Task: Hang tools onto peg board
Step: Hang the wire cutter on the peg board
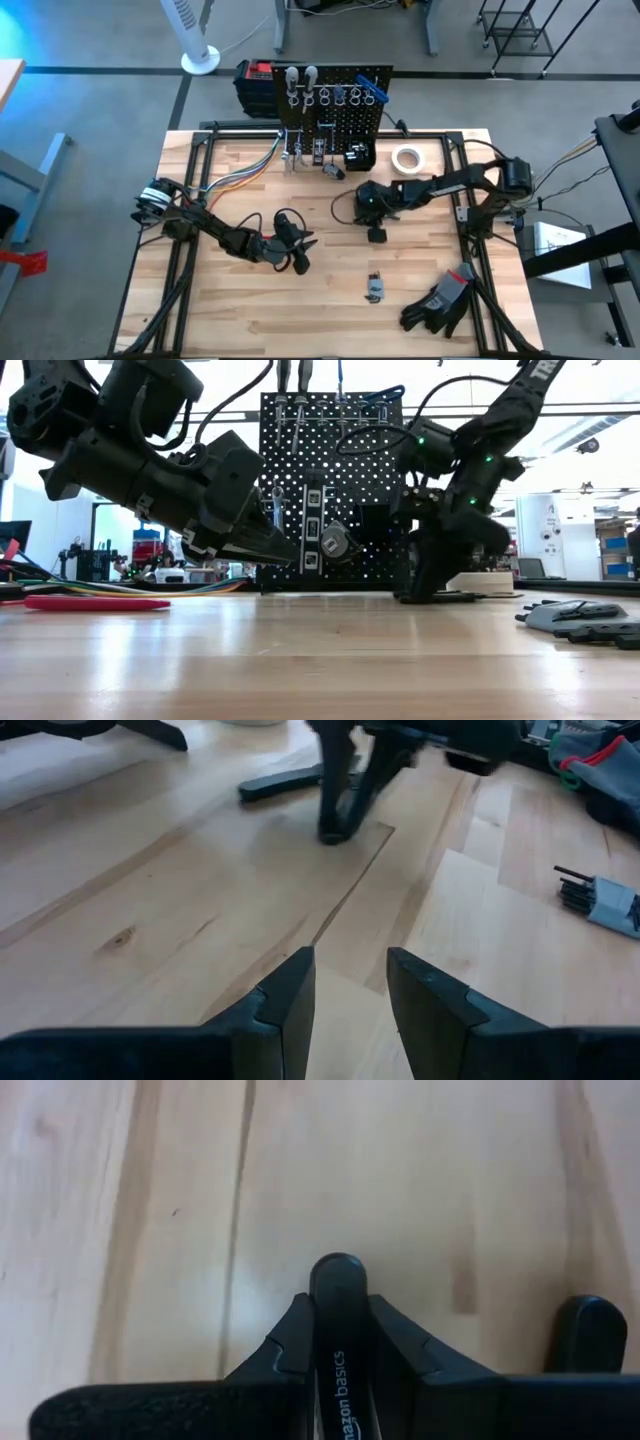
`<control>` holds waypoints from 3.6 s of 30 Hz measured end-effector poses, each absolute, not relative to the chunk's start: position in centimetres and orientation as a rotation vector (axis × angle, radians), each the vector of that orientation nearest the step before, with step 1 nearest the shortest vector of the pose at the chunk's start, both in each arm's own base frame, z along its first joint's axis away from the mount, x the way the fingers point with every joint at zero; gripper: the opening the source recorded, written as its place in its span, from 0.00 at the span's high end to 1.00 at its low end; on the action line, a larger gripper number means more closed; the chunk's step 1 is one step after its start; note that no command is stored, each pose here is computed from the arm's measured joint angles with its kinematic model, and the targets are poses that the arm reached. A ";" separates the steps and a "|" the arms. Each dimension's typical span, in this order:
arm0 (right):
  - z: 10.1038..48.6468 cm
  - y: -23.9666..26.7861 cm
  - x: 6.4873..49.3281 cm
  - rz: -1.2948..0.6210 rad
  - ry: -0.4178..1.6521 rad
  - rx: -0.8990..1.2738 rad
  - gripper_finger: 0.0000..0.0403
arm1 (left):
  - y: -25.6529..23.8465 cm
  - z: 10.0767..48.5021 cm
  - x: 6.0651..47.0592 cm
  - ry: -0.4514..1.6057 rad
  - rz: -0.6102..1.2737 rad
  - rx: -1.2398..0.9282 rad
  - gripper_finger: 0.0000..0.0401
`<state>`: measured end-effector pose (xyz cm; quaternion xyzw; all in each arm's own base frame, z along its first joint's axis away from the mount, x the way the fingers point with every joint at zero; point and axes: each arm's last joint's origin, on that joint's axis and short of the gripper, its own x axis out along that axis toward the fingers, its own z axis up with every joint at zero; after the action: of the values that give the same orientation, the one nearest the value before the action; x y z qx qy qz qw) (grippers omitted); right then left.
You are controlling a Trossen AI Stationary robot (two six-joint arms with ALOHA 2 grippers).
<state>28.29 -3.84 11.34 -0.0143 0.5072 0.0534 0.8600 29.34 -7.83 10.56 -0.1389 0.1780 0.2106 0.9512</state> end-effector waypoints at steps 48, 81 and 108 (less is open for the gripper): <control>19.3 10.3 28.4 0.517 0.764 -0.837 0.89 | -1.2 16.9 33.4 0.273 -0.309 -0.608 0.52; 18.9 11.8 30.2 0.511 0.852 -0.854 1.00 | 0.6 16.9 38.7 0.599 -0.350 -0.552 0.95; 26.7 7.7 22.3 -0.219 0.181 0.121 0.66 | -1.5 13.0 29.8 -0.018 0.012 -0.359 0.95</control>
<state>22.29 7.74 26.68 0.0605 0.0899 -0.1089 0.9881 29.82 -1.50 13.03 -0.1787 -0.0089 0.0057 0.9838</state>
